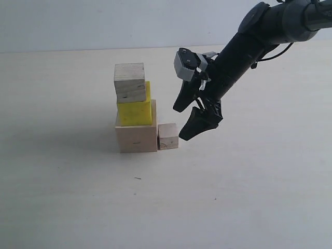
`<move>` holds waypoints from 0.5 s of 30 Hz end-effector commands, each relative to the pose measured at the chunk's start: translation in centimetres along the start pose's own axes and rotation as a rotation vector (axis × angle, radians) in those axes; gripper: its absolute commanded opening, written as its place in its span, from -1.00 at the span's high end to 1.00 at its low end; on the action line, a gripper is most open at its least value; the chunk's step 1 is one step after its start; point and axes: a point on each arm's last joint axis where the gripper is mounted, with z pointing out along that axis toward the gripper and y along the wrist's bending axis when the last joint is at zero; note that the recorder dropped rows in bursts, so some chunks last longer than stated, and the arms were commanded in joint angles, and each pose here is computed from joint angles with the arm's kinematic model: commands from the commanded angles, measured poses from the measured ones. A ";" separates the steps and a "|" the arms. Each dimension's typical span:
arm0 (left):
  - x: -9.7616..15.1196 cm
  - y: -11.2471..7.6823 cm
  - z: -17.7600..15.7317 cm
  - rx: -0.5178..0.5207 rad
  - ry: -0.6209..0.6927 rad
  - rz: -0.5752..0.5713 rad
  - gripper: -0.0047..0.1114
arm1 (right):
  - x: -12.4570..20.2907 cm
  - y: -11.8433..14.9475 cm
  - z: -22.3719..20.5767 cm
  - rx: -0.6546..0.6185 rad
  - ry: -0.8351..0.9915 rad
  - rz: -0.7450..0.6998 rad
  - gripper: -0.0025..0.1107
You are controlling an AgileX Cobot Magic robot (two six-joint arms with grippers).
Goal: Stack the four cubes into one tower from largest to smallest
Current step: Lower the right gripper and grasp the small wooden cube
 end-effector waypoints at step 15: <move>-0.3 0.1 -0.2 -0.008 -0.015 0.004 0.92 | 0.1 -0.2 0.4 -0.015 -0.021 0.064 -0.62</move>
